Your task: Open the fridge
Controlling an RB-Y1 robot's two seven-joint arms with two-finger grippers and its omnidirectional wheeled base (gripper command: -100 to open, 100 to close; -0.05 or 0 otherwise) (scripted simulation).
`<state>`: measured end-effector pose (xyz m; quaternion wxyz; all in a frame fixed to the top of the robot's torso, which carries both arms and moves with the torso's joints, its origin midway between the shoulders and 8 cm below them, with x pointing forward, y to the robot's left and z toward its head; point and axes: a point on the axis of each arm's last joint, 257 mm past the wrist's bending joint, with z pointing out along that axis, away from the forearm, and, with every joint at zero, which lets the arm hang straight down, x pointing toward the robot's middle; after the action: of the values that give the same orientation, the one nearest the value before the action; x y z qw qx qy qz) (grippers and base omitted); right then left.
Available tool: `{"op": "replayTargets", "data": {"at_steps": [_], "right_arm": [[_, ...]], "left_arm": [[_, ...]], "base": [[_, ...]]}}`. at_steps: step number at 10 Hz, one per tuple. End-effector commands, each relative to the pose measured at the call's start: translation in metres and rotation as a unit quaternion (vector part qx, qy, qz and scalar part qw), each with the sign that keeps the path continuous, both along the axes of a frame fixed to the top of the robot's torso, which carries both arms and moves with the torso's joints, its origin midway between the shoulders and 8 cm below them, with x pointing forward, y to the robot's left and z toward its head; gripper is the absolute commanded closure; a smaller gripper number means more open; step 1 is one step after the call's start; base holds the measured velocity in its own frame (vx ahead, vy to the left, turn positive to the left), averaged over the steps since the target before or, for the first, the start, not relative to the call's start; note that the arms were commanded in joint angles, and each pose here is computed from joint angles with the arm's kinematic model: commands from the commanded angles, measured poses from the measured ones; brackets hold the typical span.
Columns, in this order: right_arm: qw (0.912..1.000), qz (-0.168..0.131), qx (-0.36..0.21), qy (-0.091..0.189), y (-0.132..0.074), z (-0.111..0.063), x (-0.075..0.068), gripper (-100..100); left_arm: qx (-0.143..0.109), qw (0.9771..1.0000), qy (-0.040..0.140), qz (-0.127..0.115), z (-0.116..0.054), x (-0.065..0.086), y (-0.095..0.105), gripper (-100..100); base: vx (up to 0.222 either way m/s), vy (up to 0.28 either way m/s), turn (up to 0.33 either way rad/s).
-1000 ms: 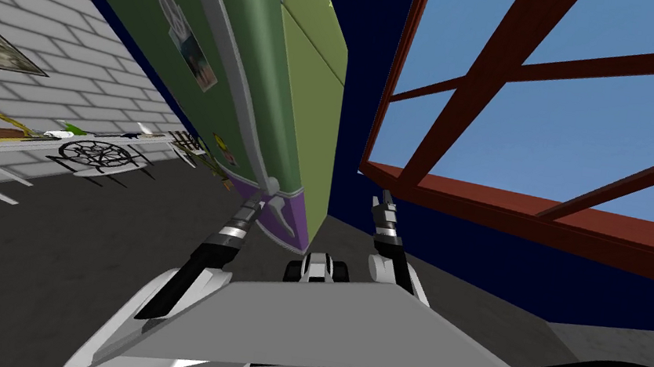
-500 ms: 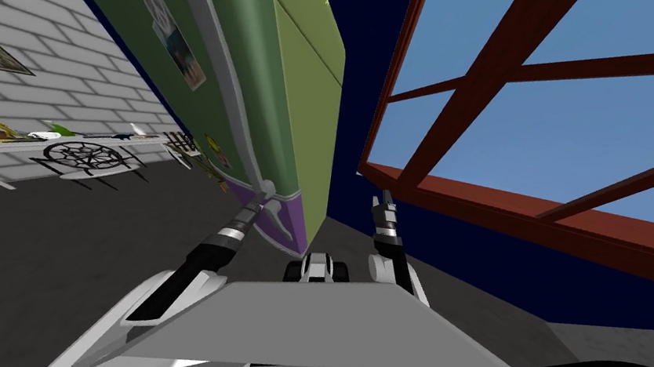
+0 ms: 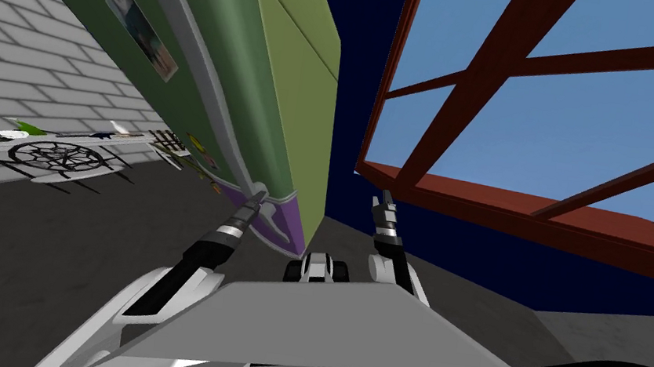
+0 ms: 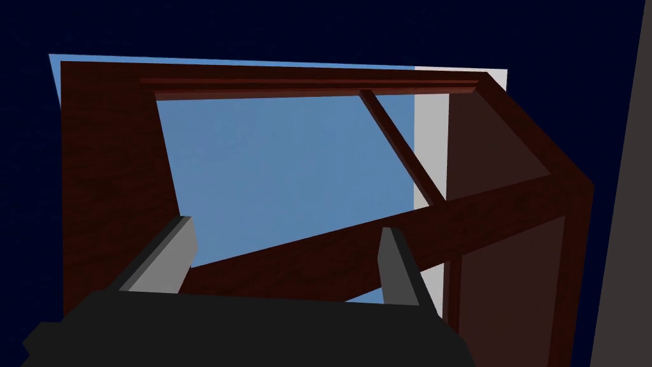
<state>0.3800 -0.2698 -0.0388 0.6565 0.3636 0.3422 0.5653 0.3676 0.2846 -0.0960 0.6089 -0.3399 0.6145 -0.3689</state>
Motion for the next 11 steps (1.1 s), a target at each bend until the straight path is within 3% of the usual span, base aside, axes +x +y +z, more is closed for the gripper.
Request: {"op": "replayTargets", "data": {"at_steps": [1, 3, 4, 5, 9, 11], "right_arm": [[1.0, 0.0, 0.0, 0.0, 0.0, 0.0, 0.0, 0], [1.0, 0.0, 0.0, 0.0, 0.0, 0.0, 0.0, 0], [1.0, 0.0, 0.0, 0.0, 0.0, 0.0, 0.0, 0], [1.0, 0.0, 0.0, 0.0, 0.0, 0.0, 0.0, 0], [1.0, 0.0, 0.0, 0.0, 0.0, 0.0, 0.0, 0], [1.0, 0.0, 0.0, 0.0, 0.0, 0.0, 0.0, 0]], "left_arm": [[0.0, 0.9998, 0.002, 0.021, 0.001, 0.008, 0.023, -100], [-0.001, 0.9992, 0.001, 0.04, 0.004, 0.016, 0.043, -100], [0.0, 0.9995, 0.001, 0.033, 0.002, 0.013, 0.037, -100], [0.0, 0.9997, 0.002, 0.025, 0.001, 0.01, 0.028, 100], [-0.001, 1.0, 0.001, -0.006, -0.002, -0.005, -0.007, 100], [-0.001, 0.9999, -0.001, -0.011, 0.003, -0.002, -0.003, 100]], "base": [[-0.037, -0.026, -0.172], [-0.046, -0.039, -0.194], [-0.019, -0.018, -0.032], [0.017, 0.009, 0.193], [0.041, 0.033, 0.178], [-0.05, 0.064, -0.101]]}}
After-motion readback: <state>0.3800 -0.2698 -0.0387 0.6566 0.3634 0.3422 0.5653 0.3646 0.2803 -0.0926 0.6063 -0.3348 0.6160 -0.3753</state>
